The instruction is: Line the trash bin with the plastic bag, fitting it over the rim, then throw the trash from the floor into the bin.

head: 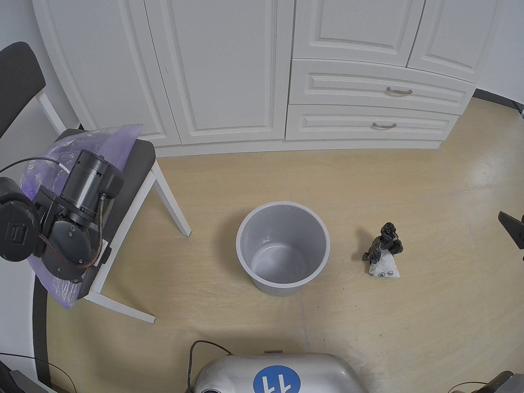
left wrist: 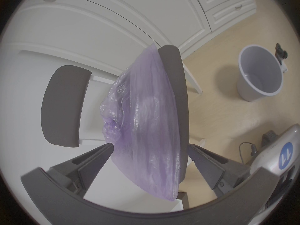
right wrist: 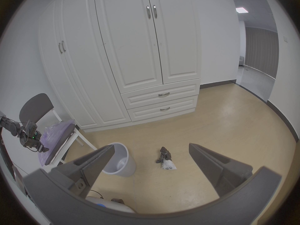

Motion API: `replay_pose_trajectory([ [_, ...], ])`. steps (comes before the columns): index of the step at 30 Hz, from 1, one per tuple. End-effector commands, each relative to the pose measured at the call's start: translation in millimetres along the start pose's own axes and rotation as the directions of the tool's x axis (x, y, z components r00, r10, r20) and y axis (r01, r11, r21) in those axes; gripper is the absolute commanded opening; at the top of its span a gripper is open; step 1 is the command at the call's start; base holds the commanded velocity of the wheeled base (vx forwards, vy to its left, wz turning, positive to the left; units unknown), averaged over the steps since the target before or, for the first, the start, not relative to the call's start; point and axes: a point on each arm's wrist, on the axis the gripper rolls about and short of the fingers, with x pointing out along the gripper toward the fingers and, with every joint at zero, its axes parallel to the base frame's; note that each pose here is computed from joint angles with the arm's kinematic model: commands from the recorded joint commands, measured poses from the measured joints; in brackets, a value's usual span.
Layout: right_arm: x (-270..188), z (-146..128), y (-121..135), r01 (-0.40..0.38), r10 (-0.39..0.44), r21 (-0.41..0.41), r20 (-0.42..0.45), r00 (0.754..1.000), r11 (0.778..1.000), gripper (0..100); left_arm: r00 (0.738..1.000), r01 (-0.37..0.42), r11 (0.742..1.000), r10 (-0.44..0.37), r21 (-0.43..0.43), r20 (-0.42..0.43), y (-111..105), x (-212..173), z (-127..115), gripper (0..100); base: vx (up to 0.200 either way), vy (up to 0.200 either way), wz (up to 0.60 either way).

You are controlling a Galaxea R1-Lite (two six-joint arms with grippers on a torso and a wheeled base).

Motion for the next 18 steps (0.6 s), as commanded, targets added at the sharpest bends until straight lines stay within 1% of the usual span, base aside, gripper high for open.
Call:
replay_pose_trajectory([
  [1, 0.9, -1.5, -0.3, 0.001, -0.001, 0.000, -0.007, 1.000, 1.000, 100, 0.999, -0.023, 0.999, 0.024, 0.036, -0.033, -10.3, 9.8, 1.6, 100, 0.000, 0.000, 0.00],
  [5, 2.7, -2.0, -0.4, 0.000, 0.000, 0.000, -0.015, 1.000, 1.000, 100, 0.999, -0.031, 0.998, 0.033, 0.047, -0.041, -12.9, 13.0, 3.6, 100, 0.000, 0.000, 0.00],
  [7, 3.2, -2.5, -0.6, 0.002, -0.002, 0.000, -0.018, 1.000, 1.000, 100, 0.997, -0.052, 0.996, 0.056, 0.066, -0.056, -15.6, 18.2, 4.4, 100, 0.000, 0.000, 0.00],
  [8, 3.2, -2.5, -0.6, 0.002, -0.002, 0.000, -0.018, 1.000, 1.000, 100, 0.995, -0.075, 0.995, 0.079, 0.073, -0.063, -16.4, 20.6, 5.1, 100, 0.000, 0.000, 0.00],
  [9, 3.2, -2.5, -0.6, 0.002, -0.002, 0.000, -0.018, 1.000, 1.000, 100, 0.995, -0.075, 0.995, 0.079, 0.073, -0.063, -16.4, 20.6, 5.1, 100, 0.000, 0.000, 0.00],
  [10, 3.2, -2.9, -0.6, 0.003, -0.003, 0.000, -0.020, 1.000, 1.000, 100, 0.993, -0.093, 0.993, 0.098, 0.072, -0.070, -16.3, 23.8, 5.8, 100, 0.000, 0.000, 0.00],
  [18, 5.4, -3.9, -0.8, 0.003, -0.003, 0.000, -0.030, 1.000, 1.000, 100, 0.989, -0.112, 0.991, 0.119, 0.078, -0.089, -11.7, 32.5, 6.1, 100, 0.000, 0.000, 0.00],
])
